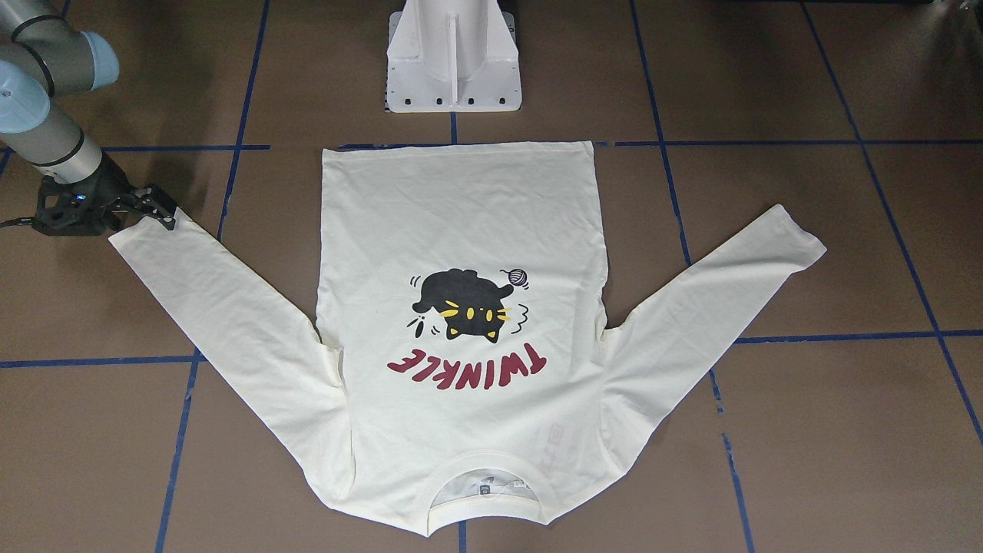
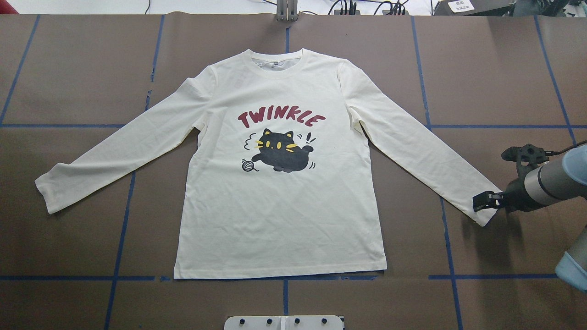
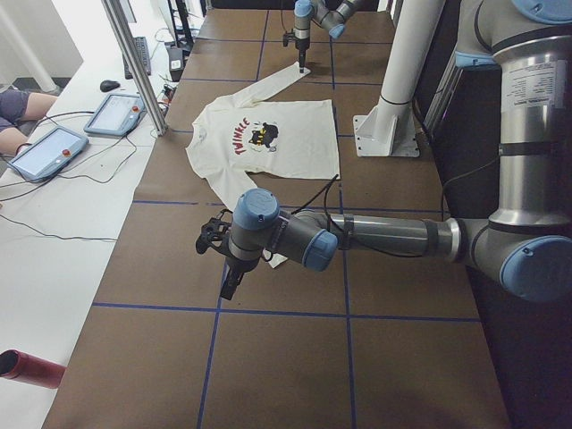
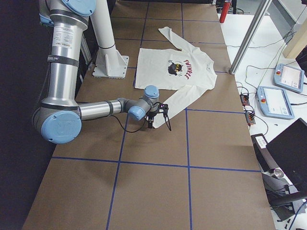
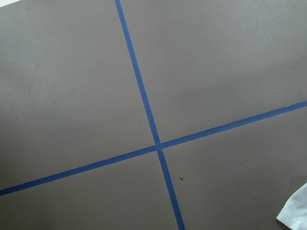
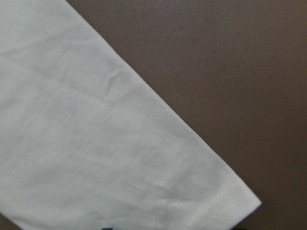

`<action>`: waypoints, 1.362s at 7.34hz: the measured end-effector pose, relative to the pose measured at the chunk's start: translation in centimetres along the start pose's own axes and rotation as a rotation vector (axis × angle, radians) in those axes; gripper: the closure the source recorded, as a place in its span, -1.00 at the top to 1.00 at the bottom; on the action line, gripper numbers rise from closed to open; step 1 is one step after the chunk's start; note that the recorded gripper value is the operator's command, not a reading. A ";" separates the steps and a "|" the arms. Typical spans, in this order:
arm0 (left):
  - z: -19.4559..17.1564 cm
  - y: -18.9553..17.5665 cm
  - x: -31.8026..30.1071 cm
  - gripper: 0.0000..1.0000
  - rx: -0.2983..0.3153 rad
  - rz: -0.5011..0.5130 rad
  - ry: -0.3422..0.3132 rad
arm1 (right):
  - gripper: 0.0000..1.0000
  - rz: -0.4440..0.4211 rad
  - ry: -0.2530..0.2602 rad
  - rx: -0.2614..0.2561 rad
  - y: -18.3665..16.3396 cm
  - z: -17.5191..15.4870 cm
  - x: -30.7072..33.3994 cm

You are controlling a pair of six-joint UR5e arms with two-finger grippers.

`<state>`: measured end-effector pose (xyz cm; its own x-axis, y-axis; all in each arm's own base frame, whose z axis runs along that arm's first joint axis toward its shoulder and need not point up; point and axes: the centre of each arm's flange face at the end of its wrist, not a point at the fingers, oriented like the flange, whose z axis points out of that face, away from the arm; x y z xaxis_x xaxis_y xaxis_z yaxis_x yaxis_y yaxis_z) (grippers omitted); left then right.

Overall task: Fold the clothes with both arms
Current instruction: 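Reach the right gripper to the nearest sleeve cuff and grasp it, then lift the sleeve cuff and fold it across the shirt front toward the collar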

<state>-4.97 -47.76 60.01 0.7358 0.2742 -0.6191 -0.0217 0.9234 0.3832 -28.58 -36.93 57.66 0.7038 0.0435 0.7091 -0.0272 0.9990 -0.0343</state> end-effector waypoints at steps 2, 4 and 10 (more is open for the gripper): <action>0.0 0.0 0.0 0.99 -0.001 0.000 0.001 | -1.00 -0.004 -0.022 -0.021 0.1 -0.3 -0.4; 0.1 0.1 0.0 0.99 -0.002 -0.001 0.001 | -1.00 0.000 -0.039 -0.023 -0.3 -0.9 -0.5; -0.1 -0.3 0.5 0.99 0.004 -0.002 0.039 | -1.00 -0.001 -0.161 0.107 -6.2 -8.4 -6.8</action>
<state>-4.69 -47.86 59.48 0.7092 0.2826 -0.6459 -0.0178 0.9230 0.3843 -27.18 -43.49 47.15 0.5810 0.0342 0.8132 -0.1079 0.9935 0.0352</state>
